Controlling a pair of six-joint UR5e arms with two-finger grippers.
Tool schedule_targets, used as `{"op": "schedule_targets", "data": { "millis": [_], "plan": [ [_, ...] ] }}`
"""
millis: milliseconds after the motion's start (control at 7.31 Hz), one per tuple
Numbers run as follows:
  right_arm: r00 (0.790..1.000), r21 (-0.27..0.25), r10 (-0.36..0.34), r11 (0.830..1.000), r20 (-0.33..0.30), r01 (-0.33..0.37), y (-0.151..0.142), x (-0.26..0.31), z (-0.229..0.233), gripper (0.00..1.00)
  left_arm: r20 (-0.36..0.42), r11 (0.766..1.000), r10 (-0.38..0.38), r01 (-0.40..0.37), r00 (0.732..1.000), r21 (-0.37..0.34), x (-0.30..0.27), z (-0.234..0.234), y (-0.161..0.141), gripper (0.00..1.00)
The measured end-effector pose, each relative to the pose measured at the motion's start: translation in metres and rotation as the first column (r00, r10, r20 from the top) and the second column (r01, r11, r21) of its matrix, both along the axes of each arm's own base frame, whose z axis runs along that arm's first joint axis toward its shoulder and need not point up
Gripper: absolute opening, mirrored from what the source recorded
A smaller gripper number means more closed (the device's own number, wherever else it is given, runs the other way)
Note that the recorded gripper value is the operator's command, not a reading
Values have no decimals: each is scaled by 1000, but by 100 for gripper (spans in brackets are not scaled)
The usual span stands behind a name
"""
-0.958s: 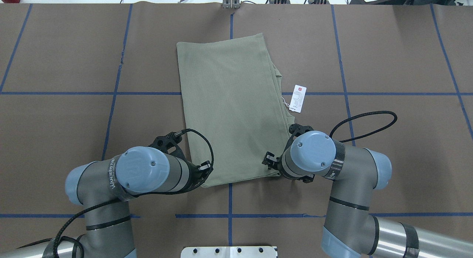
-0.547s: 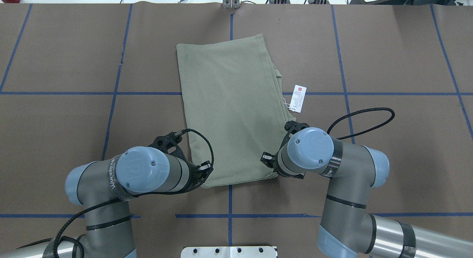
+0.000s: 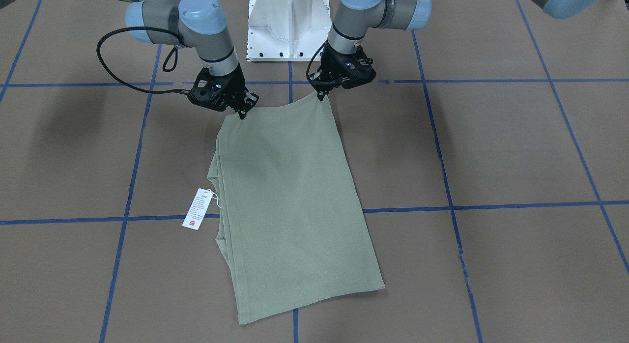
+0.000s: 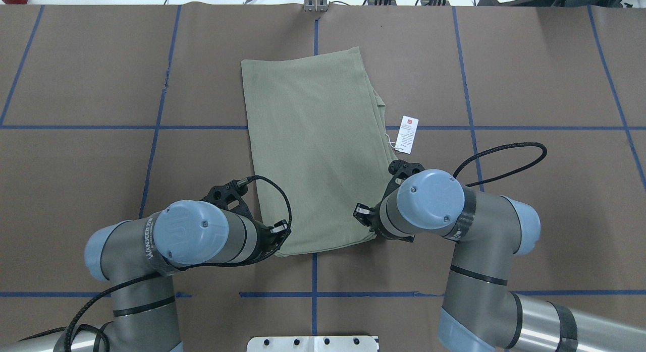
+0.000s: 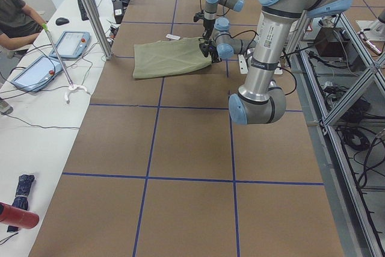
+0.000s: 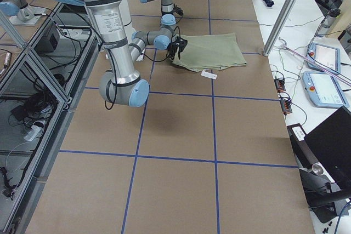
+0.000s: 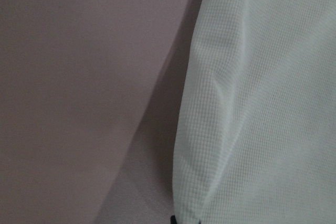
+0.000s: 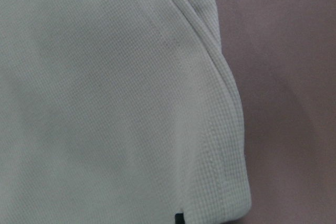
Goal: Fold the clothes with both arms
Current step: 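Grasp the shirt edge nearest the robot with both grippers, then lift the near edge with both grippers and fold it away from the robot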
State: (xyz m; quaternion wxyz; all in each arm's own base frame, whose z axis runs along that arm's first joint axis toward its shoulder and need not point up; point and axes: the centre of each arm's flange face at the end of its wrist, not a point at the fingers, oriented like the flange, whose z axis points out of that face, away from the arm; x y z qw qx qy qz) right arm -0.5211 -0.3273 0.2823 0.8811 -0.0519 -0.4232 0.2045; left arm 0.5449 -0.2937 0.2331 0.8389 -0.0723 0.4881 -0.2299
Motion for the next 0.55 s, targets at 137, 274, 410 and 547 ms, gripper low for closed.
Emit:
{"op": "schedule_targets", "data": {
  "millis": [137, 274, 410, 547],
  "plan": [
    [1000, 8, -15, 1000, 22, 15, 14, 13, -5, 0, -15, 1000, 10, -10, 1000, 5, -4, -8, 8, 0],
    [998, 17, -41, 999, 47, 41, 33, 22, -13, 0, -23, 999, 33, -33, 999, 8, -9, -19, 24, 0],
    [995, 24, -71, 997, 75, 69, 52, 29, -22, 0, -20, 998, 65, -65, 998, 7, -12, -29, 45, 0],
    [990, 28, -99, 995, 103, 97, 68, 41, -30, 0, -19, 995, 95, -95, 995, 8, -17, -38, 65, 0]
  ]
}}
